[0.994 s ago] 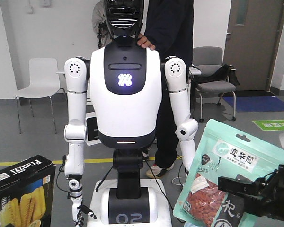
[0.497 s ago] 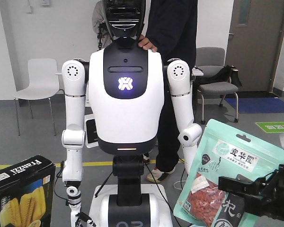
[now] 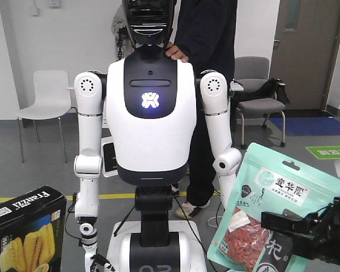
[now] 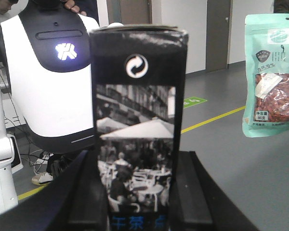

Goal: Pick snacks and fruit into basket
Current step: 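Hold both items while driving toward the robot holding the blue basket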

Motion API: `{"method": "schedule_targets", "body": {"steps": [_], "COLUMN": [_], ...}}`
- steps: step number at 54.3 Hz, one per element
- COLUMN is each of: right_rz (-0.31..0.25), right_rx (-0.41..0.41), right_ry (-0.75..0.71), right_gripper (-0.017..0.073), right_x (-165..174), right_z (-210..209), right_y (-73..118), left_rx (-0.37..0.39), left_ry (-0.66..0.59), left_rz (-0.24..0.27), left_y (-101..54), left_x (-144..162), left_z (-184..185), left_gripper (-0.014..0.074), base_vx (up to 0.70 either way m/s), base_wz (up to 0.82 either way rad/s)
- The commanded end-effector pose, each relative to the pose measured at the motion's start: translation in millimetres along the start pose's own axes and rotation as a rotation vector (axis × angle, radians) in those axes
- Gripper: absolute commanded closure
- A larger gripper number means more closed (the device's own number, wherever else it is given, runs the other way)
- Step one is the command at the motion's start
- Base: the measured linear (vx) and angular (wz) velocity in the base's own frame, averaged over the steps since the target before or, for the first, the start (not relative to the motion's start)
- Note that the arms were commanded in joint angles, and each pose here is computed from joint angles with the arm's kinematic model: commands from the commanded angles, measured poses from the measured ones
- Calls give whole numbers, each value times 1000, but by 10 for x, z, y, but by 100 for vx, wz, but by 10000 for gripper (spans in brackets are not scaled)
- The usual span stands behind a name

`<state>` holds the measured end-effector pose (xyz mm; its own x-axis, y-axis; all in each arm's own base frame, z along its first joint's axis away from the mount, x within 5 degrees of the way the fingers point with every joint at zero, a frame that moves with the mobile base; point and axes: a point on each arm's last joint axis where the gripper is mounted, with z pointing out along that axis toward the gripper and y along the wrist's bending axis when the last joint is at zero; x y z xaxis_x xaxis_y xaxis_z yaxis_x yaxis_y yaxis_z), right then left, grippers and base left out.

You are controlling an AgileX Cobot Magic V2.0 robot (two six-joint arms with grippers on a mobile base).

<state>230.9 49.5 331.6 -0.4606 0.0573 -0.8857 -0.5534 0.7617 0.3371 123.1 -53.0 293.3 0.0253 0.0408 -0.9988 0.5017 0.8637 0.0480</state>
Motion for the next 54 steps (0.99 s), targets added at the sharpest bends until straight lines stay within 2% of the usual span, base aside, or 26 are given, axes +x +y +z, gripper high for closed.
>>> {"method": "schedule_targets", "body": {"steps": [1, 54], "right_rz": [-36, -32], "right_rx": [5, 18], "right_ry": [-46, -53], "right_gripper": [570, 570], "right_x": [-117, -123], "right_z": [-70, -70], "right_y": [59, 47], "left_rx": [34, 34], "left_ry": [-65, -65], "left_rz": [-32, -32], "left_y": [-27, -27], "left_x": [-131, -131], "left_z": [6, 6], "left_gripper": [591, 591], "base_vx": [0, 0], "base_wz": [0, 0]}}
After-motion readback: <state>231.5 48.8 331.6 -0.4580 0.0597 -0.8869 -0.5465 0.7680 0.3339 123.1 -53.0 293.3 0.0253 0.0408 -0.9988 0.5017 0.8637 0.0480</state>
